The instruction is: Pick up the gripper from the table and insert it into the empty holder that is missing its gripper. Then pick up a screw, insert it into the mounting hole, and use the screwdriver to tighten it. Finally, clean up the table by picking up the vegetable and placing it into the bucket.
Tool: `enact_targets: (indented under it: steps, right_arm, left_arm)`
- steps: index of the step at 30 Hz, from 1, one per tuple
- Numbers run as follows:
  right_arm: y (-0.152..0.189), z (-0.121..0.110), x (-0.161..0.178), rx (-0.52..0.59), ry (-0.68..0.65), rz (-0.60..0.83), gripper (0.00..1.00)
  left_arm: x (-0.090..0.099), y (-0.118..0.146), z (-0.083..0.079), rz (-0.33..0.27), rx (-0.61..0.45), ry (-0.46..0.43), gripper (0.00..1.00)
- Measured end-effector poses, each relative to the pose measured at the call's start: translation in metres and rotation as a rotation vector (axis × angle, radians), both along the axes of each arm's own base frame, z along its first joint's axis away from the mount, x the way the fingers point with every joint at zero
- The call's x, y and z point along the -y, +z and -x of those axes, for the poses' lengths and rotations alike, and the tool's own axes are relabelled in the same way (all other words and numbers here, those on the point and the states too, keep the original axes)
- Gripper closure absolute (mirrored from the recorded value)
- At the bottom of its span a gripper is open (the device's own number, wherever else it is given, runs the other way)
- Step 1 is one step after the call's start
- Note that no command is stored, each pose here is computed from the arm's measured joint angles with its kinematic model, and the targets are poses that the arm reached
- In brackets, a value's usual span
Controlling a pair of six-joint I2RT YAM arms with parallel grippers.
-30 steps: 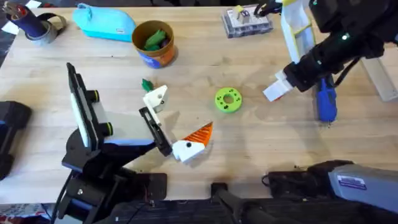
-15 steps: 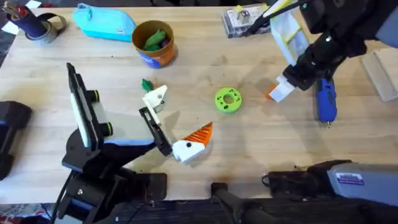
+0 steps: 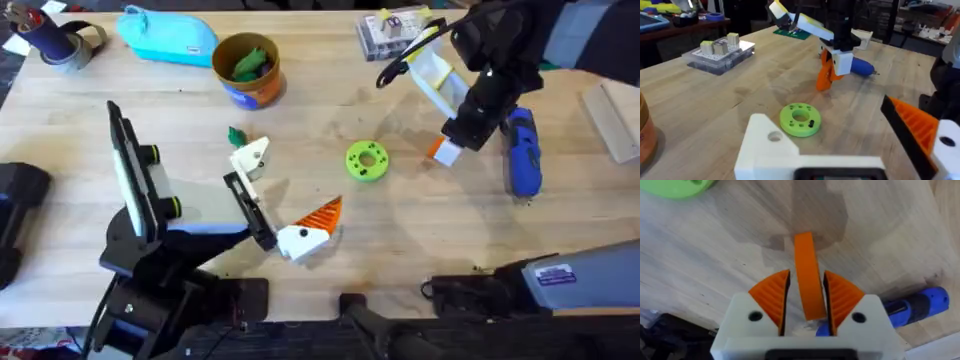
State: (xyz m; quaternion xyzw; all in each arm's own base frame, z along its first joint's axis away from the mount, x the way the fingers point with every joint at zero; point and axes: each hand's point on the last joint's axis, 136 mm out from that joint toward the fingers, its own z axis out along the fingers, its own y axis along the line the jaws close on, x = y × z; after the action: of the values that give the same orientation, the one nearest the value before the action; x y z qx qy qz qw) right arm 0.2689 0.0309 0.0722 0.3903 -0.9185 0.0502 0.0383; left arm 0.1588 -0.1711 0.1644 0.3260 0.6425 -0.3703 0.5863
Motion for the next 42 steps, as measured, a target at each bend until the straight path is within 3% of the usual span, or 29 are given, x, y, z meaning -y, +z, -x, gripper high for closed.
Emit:
enact_targets:
  steps: [8,24,30,33,36,42]
  right_arm:
    - [0.0,-0.004,0.002,0.016,0.002,0.013,0.683]
    - [0.006,-0.005,0.003,0.042,0.002,0.013,0.644]
    - [0.018,-0.006,0.002,0.085,0.001,0.005,0.673]
    - [0.018,-0.006,0.002,0.085,0.005,0.005,0.771]
    - [0.019,-0.007,0.002,0.087,0.007,0.005,0.977]
    - [0.019,-0.007,0.002,0.089,0.007,0.004,0.989]
  left_arm:
    - [0.0,0.0,0.0,0.0,0.0,0.0,0.011]
    - [0.0,0.0,0.0,0.0,0.0,0.0,0.011]
    - [0.0,0.0,0.0,0.0,0.0,0.0,0.011]
    - [0.0,0.0,0.0,0.0,0.0,0.0,0.011]
    - [0.0,0.0,0.0,0.0,0.0,0.0,0.011]
    - [0.0,0.0,0.0,0.0,0.0,0.0,0.011]
